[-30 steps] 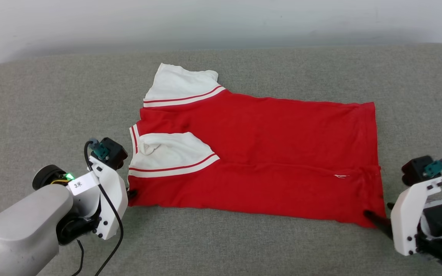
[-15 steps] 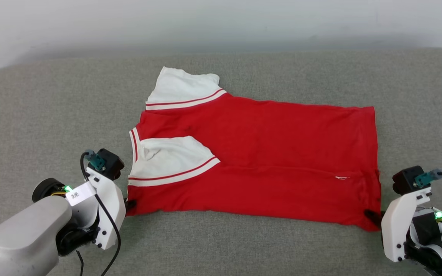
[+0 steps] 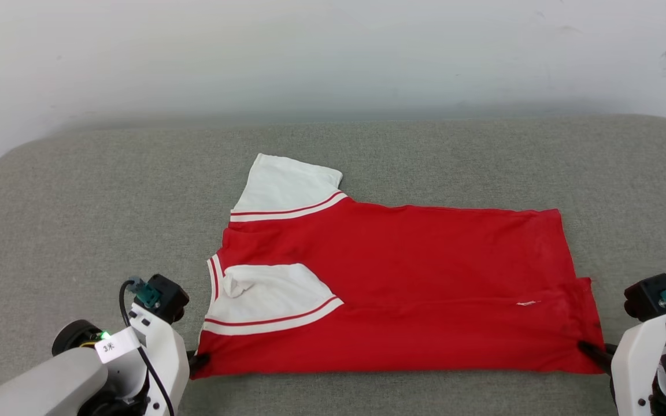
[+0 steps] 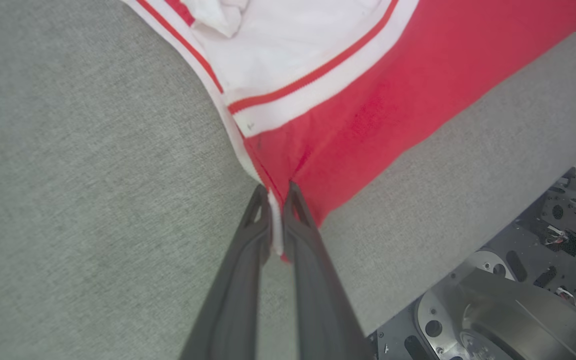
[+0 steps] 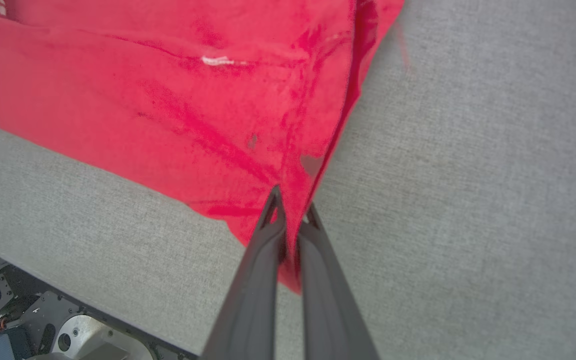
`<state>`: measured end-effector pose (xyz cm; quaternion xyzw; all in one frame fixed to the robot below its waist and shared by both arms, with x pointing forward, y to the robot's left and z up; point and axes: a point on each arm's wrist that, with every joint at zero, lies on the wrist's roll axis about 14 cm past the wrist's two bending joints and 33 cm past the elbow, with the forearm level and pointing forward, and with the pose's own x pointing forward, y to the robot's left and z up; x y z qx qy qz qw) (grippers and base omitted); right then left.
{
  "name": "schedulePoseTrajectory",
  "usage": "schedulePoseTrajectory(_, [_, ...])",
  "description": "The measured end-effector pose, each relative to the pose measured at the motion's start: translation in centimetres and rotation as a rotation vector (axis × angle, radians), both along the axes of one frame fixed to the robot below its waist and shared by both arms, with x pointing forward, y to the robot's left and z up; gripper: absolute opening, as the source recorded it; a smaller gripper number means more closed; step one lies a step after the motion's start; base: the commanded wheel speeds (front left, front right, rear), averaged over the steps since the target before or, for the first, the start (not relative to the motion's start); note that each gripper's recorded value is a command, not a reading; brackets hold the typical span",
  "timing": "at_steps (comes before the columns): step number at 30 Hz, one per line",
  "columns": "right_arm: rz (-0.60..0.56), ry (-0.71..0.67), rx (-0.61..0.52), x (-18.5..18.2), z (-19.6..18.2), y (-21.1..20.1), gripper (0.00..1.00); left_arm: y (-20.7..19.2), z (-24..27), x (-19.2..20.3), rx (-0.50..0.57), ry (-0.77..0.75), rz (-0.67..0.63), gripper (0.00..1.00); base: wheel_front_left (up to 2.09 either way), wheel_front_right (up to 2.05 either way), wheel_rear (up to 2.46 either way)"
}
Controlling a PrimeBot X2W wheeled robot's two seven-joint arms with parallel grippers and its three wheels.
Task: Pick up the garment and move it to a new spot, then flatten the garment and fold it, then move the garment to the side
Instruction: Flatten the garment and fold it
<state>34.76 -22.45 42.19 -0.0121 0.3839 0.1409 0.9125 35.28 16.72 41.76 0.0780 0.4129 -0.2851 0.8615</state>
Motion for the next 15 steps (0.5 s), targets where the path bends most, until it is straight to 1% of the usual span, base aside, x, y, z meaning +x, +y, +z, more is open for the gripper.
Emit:
schedulePoseTrajectory(6, [-0.023,0.038,-0.003,-0.5,-0.5,-0.9,0.0,-0.5,-1.3,-1.8,-0.011,0.053,0.01,0.0,0.0,0.0,0.0])
schedulePoseTrajectory(10, [-0.037,0.083,0.019,-0.7,-1.8,-0.4,0.0,-0.2,-2.7,-2.3,-0.004,0.094,0.024,0.0,0.0,0.0,0.0])
schedulePoseTrajectory(15, [-0.049,0.153,0.01,-1.4,-4.2,-0.2,0.0,0.3,-4.2,-2.5,0.009,0.137,0.039,0.0,0.0,0.0,0.0])
